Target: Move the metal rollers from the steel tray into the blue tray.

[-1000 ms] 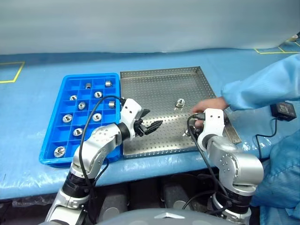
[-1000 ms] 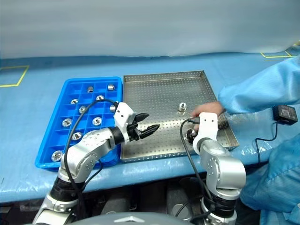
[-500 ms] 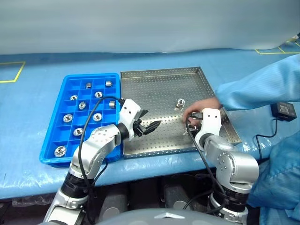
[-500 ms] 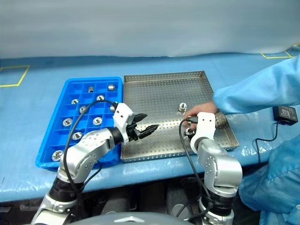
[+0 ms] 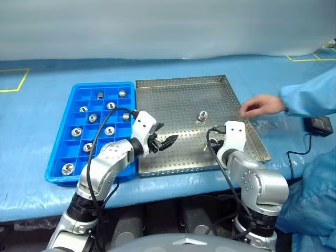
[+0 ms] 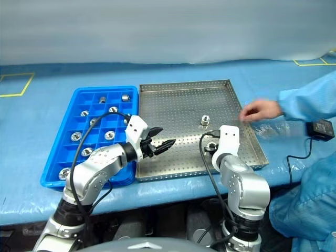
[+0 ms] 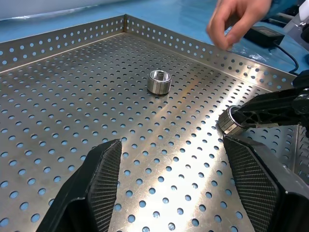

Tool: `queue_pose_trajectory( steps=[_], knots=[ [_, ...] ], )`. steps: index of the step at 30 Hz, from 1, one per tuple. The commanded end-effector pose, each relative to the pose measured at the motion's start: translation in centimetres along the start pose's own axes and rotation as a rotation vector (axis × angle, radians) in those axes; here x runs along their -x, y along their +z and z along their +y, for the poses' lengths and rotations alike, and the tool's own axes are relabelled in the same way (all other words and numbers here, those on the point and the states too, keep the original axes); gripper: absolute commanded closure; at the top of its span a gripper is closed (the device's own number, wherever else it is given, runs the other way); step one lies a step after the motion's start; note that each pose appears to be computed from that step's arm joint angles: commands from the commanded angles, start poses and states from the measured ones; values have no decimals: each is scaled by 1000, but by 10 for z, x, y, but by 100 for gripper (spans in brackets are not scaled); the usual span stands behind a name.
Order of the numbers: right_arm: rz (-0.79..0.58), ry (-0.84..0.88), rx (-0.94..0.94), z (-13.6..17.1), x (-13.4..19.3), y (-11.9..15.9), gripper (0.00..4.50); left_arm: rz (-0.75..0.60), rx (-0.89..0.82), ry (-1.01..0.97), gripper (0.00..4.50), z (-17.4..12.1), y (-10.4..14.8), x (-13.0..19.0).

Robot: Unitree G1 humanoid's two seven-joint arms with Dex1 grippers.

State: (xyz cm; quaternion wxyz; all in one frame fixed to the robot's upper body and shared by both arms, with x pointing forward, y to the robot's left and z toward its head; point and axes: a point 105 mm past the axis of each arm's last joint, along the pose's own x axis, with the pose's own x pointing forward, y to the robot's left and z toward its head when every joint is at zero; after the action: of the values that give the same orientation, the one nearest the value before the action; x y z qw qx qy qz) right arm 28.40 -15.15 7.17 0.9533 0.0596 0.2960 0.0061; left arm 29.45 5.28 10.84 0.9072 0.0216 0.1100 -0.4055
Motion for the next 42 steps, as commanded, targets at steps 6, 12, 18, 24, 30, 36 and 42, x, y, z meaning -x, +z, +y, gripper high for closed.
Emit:
queue_pose_trajectory(
  steps=[6,12,18,24,30,36,42],
  knots=[
    [-284,577,269,98,45,51,361,-45,-73,136,84,26,21,42],
    [-314,862,383,145,51,60,361,36,-191,365,84,50,28,86],
    [-260,1007,432,195,39,48,361,97,-217,650,84,81,29,136],
    [-205,1141,472,235,43,21,361,195,-205,800,84,91,17,172],
    [-156,1181,482,245,43,8,361,192,-195,784,84,86,16,166],
    [-103,1150,493,240,28,-3,267,160,-195,734,84,80,18,154],
    [-263,1037,466,221,27,31,134,137,-165,652,84,73,13,133]
  ],
)
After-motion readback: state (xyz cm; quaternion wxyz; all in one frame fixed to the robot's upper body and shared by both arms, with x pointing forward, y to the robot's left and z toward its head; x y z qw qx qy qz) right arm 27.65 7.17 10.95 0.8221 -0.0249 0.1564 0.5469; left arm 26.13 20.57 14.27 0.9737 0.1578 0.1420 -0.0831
